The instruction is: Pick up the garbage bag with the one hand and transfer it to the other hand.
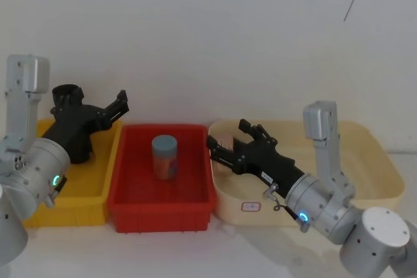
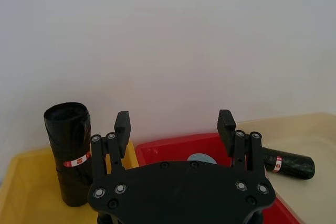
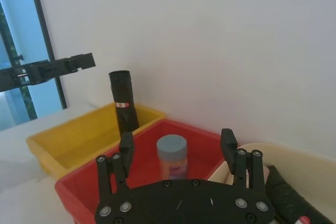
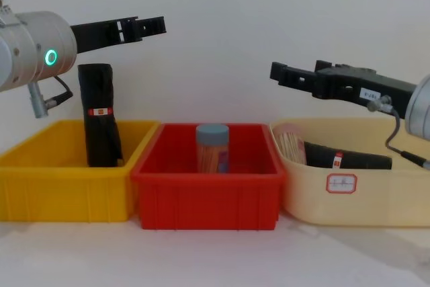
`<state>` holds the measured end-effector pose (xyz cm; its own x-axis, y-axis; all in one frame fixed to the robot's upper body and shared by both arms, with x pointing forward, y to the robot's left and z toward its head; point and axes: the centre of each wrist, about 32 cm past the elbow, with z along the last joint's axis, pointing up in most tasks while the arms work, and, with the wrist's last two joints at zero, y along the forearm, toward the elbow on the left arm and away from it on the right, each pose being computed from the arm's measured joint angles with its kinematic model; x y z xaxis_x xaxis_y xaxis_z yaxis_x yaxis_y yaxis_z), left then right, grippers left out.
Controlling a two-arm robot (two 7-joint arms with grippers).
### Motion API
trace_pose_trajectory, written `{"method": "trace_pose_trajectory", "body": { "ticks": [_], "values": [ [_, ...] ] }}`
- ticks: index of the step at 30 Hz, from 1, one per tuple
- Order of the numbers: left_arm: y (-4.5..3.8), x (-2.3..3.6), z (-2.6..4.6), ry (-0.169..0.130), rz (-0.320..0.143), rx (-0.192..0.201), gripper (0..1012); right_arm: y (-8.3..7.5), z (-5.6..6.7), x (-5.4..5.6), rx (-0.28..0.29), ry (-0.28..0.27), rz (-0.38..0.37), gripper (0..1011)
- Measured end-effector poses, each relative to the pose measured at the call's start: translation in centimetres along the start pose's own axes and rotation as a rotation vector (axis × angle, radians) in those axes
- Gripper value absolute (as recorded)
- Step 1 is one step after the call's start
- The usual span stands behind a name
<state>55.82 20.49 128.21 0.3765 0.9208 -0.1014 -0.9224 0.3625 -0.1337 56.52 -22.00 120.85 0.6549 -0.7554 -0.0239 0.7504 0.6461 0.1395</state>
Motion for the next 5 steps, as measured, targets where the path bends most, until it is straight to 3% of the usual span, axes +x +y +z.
{"method": "trace_pose_trajectory", "body": {
  "ticks": [5],
  "values": [
    [0.00,0.00,0.00,0.000,0.000,0.000,1000,-0.10,-0.54,-0.37,0.015,0.008,0.005,1001]
  ]
}}
